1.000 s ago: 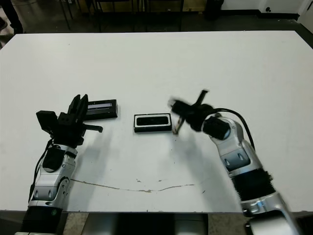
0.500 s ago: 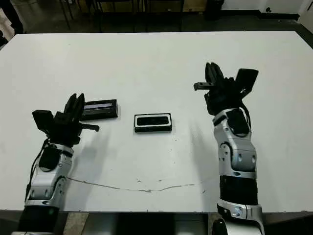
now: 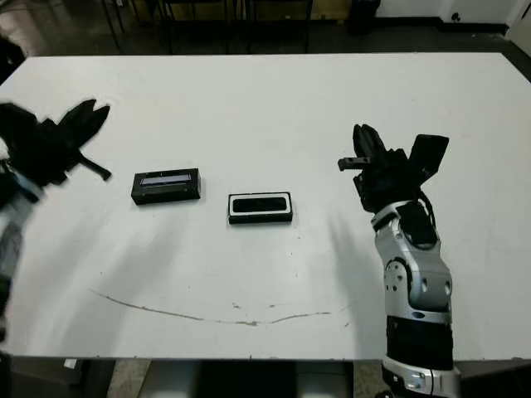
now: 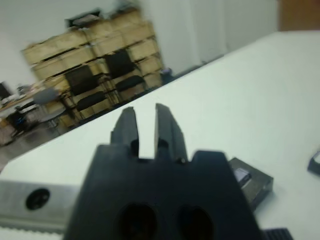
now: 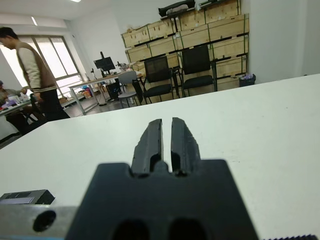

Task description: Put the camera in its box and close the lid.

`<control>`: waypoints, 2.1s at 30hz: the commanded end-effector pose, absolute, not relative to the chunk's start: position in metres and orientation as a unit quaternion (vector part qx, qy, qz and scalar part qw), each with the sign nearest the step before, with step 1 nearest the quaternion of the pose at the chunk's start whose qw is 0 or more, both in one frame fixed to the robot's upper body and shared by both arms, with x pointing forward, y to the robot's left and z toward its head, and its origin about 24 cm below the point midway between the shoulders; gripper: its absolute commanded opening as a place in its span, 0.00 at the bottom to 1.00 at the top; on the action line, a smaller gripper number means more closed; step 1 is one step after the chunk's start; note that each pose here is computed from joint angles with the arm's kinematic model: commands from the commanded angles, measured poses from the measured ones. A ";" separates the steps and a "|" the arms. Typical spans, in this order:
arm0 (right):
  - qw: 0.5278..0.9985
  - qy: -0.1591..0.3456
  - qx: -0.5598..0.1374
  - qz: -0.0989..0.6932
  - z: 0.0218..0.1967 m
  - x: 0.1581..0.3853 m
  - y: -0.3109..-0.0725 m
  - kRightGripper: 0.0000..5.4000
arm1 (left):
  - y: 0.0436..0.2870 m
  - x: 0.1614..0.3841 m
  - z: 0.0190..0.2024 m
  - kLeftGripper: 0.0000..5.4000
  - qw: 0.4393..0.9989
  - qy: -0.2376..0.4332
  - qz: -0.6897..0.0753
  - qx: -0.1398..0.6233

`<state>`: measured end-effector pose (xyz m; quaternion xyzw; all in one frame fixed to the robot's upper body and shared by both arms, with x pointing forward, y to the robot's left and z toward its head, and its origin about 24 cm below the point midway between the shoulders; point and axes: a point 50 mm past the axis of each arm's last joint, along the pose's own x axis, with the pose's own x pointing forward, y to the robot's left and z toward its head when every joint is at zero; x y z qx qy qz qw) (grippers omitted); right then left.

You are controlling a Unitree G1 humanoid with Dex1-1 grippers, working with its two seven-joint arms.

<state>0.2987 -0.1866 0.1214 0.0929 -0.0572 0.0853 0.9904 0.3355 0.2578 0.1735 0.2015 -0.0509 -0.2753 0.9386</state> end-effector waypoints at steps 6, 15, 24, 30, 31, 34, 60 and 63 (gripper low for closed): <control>0.991 -0.035 0.094 0.087 0.116 0.300 -0.195 0.00 | 0.256 0.363 0.169 0.41 0.897 0.082 -0.402 0.165; 0.994 -0.022 0.076 0.074 0.113 0.298 -0.200 0.00 | 0.231 0.372 0.152 0.81 0.842 0.153 -0.502 0.126; 0.996 -0.010 0.067 0.062 0.109 0.294 -0.204 0.00 | 0.228 0.366 0.126 0.87 0.837 0.198 -0.507 0.052; 0.996 -0.005 0.070 0.055 0.108 0.292 -0.205 0.00 | 0.228 0.363 0.113 0.70 0.823 0.249 -0.506 0.064; 0.996 -0.004 0.070 0.056 0.108 0.292 -0.205 0.00 | 0.227 0.362 0.111 0.72 0.820 0.257 -0.505 0.074; 0.996 -0.001 0.072 0.056 0.108 0.292 -0.205 0.00 | 0.227 0.363 0.107 0.85 0.813 0.284 -0.496 0.112; 0.995 0.009 0.076 0.061 0.108 0.289 -0.205 0.00 | 0.234 0.365 0.094 0.48 0.747 0.350 -0.452 0.340; 0.995 0.008 0.080 0.064 0.109 0.289 -0.205 0.00 | 0.235 0.364 0.092 0.36 0.738 0.361 -0.450 0.350</control>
